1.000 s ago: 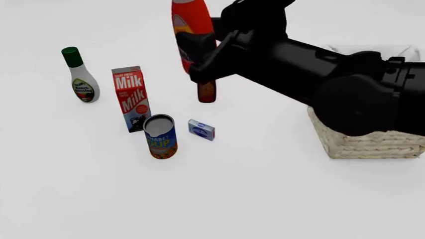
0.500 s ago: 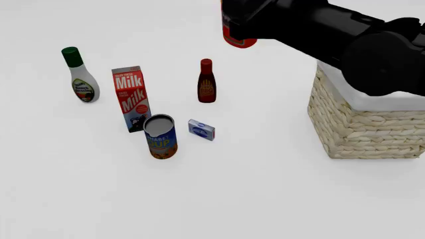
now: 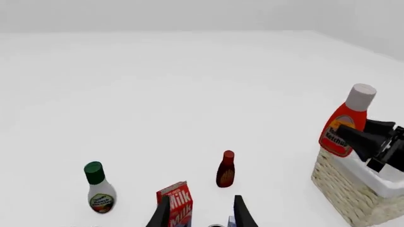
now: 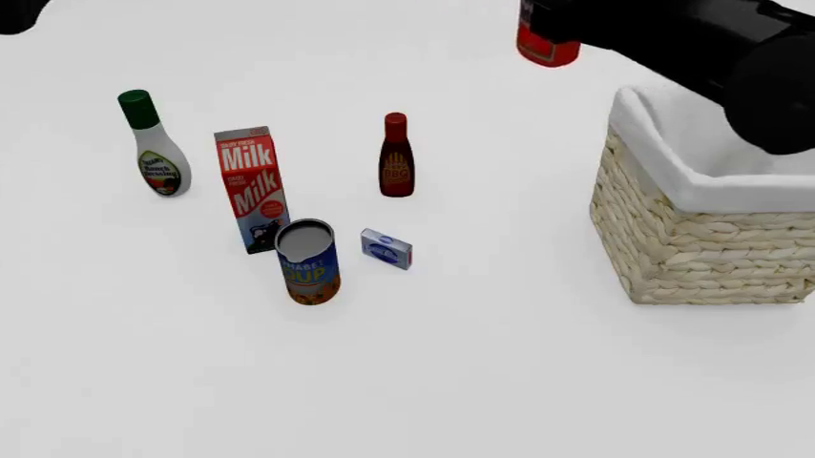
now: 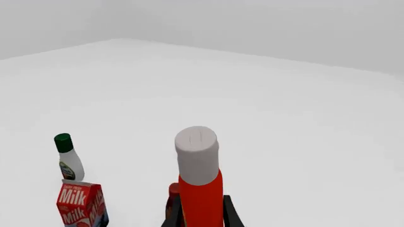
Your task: Pick the ketchup and place it in the basket.
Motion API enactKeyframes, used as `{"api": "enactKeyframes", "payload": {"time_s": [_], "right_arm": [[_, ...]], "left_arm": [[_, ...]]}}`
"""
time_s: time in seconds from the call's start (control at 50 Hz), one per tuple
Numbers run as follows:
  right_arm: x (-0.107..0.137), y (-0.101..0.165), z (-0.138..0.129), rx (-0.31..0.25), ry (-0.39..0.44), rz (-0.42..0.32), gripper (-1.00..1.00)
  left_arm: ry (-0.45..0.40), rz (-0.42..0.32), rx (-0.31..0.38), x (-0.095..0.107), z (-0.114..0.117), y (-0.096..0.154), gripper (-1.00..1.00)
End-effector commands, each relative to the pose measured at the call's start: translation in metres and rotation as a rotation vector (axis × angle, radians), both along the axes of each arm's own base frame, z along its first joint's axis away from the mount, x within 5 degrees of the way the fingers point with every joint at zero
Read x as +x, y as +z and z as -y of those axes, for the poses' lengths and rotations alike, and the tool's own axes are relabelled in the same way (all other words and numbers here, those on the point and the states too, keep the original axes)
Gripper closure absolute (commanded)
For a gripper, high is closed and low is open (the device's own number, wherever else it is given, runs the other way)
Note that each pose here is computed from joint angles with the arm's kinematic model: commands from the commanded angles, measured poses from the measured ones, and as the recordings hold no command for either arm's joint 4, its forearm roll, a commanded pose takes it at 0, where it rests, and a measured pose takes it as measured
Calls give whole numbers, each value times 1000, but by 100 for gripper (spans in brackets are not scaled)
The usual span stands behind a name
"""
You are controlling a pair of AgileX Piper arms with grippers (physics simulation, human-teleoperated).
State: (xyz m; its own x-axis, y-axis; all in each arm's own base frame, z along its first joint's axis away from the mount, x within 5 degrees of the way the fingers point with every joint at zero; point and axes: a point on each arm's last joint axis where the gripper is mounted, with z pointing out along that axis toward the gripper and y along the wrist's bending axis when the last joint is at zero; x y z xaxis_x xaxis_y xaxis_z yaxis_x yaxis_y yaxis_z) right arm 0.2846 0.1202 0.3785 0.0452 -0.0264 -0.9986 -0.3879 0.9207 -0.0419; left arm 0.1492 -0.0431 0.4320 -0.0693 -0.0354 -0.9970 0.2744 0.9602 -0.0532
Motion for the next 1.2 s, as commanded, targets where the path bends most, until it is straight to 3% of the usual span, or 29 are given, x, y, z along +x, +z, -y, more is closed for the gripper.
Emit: {"api": "enactKeyframes", "payload": {"time_s": [0.02,0.52,1.2], "right_arm": [[5,1,30,38,-97,3,100],[15,-5,87,64,-287,14,100],[-2,-33,132,97,-438,-2,100]], "left_arm": [[49,34,-42,-2,-8,-19,-100],[102,74,-68,1,-16,-21,-100],[83,68,-75,5,-12,-26,-100]]}}
